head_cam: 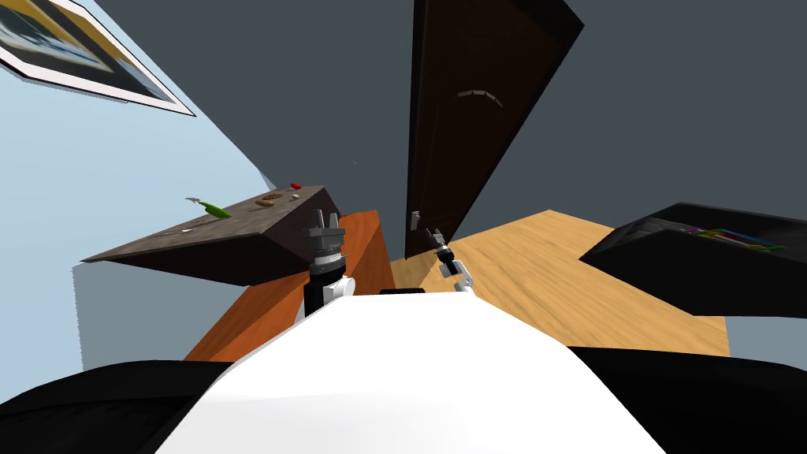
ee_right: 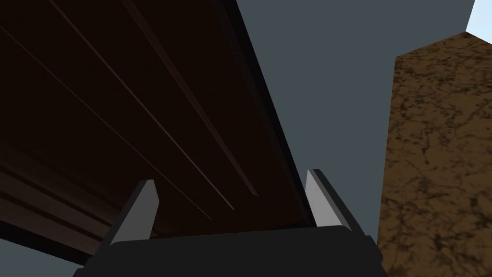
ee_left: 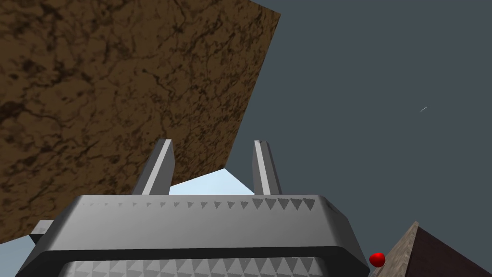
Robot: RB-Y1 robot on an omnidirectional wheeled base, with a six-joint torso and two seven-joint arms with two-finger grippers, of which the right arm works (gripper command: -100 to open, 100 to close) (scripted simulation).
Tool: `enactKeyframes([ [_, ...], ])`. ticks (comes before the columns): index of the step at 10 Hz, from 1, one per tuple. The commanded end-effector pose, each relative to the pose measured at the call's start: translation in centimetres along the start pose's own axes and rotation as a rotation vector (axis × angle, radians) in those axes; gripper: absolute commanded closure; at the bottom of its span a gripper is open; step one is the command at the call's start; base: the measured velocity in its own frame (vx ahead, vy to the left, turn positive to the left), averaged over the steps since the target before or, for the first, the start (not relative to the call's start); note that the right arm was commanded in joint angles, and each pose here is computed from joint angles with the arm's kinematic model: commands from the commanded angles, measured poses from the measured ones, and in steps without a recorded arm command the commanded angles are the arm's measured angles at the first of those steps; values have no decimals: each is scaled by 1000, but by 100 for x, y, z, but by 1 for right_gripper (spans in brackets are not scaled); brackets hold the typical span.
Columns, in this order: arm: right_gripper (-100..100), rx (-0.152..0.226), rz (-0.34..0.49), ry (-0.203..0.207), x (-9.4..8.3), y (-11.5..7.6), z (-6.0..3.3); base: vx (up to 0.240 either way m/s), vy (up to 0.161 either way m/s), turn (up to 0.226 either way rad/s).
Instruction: Pull the door open
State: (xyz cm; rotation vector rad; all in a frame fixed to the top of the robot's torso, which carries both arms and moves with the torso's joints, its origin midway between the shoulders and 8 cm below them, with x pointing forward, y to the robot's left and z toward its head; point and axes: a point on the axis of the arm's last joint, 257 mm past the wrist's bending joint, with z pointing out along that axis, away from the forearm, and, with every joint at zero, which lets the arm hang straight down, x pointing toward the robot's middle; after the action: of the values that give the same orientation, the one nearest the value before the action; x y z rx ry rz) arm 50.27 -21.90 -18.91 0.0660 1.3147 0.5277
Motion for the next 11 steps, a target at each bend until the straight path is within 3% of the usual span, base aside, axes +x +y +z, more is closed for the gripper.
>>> enactKeyframes([
  [1,-100,4,-36,31,116,-65,-1,54,3,3],
  [11,-100,13,-262,207,738,-447,4,84,1,6],
])
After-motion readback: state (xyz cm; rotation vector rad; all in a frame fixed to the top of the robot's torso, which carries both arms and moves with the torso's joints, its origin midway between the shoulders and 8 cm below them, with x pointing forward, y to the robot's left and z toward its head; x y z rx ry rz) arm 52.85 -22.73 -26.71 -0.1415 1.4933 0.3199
